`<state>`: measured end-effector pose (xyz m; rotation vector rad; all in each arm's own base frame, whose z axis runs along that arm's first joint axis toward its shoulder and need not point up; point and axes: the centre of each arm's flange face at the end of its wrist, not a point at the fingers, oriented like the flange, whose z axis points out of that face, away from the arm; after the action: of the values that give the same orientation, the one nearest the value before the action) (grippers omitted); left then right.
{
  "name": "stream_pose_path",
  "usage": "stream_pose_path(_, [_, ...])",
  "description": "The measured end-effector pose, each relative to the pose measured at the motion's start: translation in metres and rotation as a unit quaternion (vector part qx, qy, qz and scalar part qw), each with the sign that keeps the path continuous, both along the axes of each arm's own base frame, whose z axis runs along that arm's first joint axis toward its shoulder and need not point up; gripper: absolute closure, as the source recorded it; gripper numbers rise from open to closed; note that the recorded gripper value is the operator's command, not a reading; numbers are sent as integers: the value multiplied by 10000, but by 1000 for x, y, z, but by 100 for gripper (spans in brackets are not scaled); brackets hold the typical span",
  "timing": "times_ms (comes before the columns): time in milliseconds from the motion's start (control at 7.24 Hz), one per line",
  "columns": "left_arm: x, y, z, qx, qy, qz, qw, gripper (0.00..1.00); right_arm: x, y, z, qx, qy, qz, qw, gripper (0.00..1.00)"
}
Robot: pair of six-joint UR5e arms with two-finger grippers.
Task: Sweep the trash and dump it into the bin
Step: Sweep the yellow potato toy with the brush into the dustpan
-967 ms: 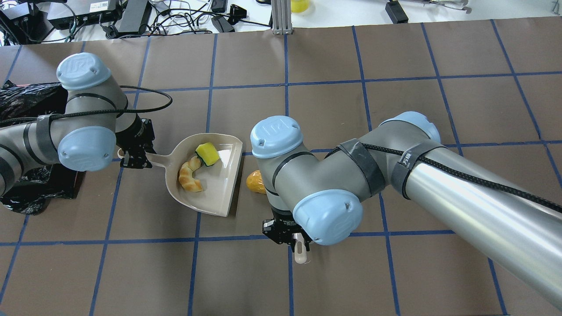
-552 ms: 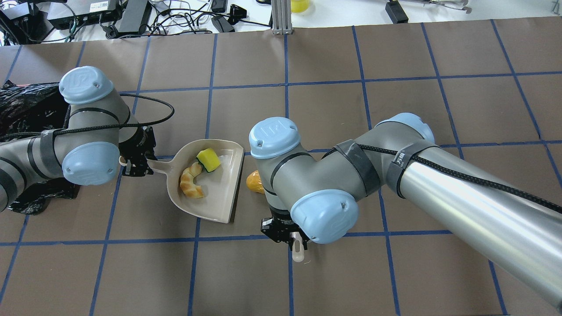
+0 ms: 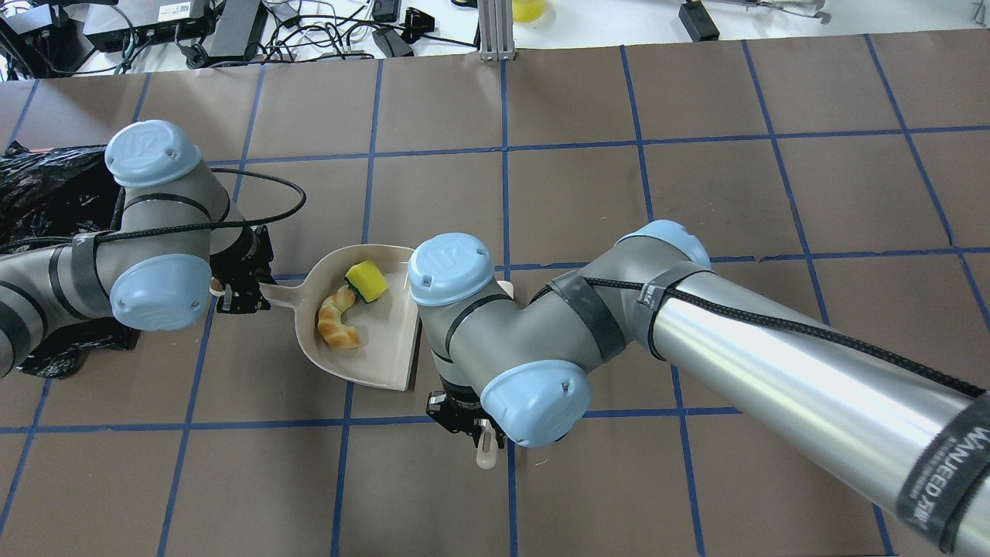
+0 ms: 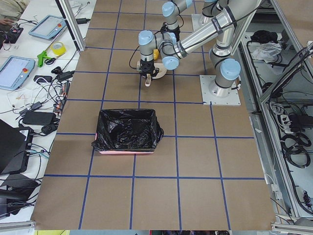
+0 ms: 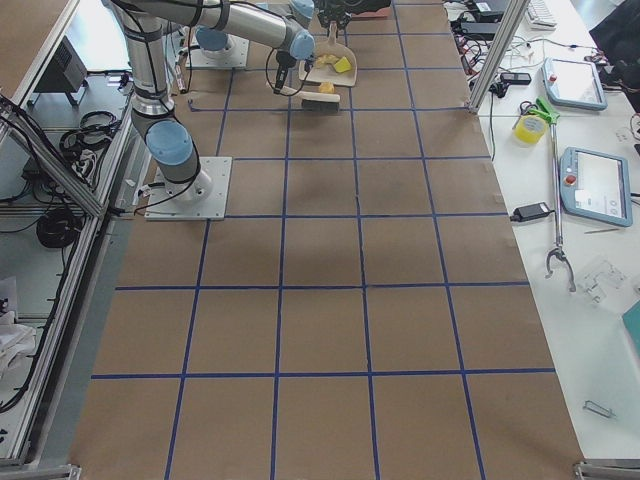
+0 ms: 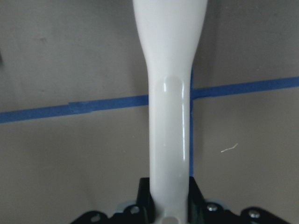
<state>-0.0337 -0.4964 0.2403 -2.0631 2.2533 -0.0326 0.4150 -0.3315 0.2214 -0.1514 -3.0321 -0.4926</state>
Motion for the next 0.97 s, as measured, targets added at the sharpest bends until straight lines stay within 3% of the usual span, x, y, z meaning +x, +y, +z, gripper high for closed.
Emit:
stream_pose_path(552, [0,0,-1,-2,-4,91,10000,100,80,-26,-6,-13,-300,-423,9987,100])
stream_pose_path(967, [0,-1,0,-17,-6,68,10000,100,136,-45,-2,-101,-486,-535,9973,100])
